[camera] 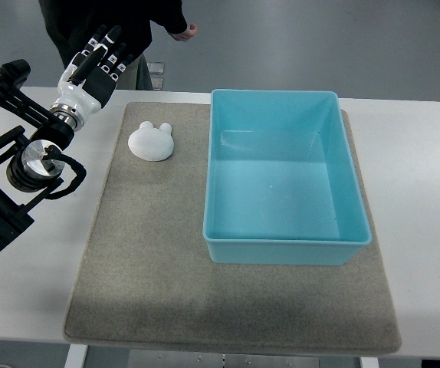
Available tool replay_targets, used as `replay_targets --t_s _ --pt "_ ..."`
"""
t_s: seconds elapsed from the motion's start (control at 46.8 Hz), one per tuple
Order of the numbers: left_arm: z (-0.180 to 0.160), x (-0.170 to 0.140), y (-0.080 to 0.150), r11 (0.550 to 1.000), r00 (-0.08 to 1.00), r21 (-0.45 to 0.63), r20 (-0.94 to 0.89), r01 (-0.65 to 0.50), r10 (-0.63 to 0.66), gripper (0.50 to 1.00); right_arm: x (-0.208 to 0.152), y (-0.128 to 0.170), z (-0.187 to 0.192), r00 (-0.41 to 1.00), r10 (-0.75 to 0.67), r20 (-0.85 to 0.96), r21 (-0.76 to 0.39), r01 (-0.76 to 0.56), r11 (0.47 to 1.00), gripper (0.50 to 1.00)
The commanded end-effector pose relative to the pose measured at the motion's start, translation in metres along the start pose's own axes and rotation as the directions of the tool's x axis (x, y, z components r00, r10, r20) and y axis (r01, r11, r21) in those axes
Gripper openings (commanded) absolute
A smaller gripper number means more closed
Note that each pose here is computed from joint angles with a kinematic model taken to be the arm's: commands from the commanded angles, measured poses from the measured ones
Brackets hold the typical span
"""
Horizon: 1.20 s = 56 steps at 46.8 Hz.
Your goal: Place white toy into blue box with left hand
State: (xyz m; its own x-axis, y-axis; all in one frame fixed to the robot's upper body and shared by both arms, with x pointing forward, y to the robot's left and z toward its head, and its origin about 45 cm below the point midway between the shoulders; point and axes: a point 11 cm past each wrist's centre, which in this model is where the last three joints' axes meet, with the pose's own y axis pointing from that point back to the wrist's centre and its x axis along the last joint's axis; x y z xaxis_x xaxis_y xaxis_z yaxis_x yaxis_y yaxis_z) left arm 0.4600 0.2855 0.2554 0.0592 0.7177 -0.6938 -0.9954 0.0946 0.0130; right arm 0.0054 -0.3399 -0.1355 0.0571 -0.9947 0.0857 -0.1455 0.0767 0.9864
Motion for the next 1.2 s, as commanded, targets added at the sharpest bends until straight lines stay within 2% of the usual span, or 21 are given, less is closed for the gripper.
replay_targets --t_s 0.0,0.107,0.449,0.684,0.898,1.176 --pt "0.000 -0.001 0.000 1.000 1.000 0.000 -0.001 0.003 -0.003 1.000 0.000 0.000 0.000 1.000 -0.001 0.000 0.000 0.001 1.000 0.936" --pt "-0.001 -0.006 0.001 0.999 0.999 -0.001 -0.007 0.035 -0.035 1.000 0.000 0.000 0.000 1.000 0.000 0.000 0.000 0.000 1.000 0.936" --pt "0.002 -0.004 -0.001 0.999 0.999 -0.009 -0.013 0.031 -0.032 1.000 0.000 0.000 0.000 1.000 -0.001 0.000 0.000 0.001 1.000 0.936" --pt "0.008 0.015 -0.002 1.000 1.000 -0.024 0.007 0.001 -0.001 1.000 0.000 0.000 0.000 1.000 0.000 0.000 0.000 0.000 1.000 0.936" --pt "-0.001 0.026 0.000 1.000 0.999 0.002 0.039 -0.013 0.013 1.000 0.000 0.000 0.000 1.000 0.000 -0.002 0.000 0.000 1.000 0.936" --pt "-0.003 0.009 0.001 0.992 0.992 0.011 -0.008 0.124 -0.124 1.000 0.000 0.000 0.000 1.000 -0.001 0.000 0.000 0.001 1.000 0.936"
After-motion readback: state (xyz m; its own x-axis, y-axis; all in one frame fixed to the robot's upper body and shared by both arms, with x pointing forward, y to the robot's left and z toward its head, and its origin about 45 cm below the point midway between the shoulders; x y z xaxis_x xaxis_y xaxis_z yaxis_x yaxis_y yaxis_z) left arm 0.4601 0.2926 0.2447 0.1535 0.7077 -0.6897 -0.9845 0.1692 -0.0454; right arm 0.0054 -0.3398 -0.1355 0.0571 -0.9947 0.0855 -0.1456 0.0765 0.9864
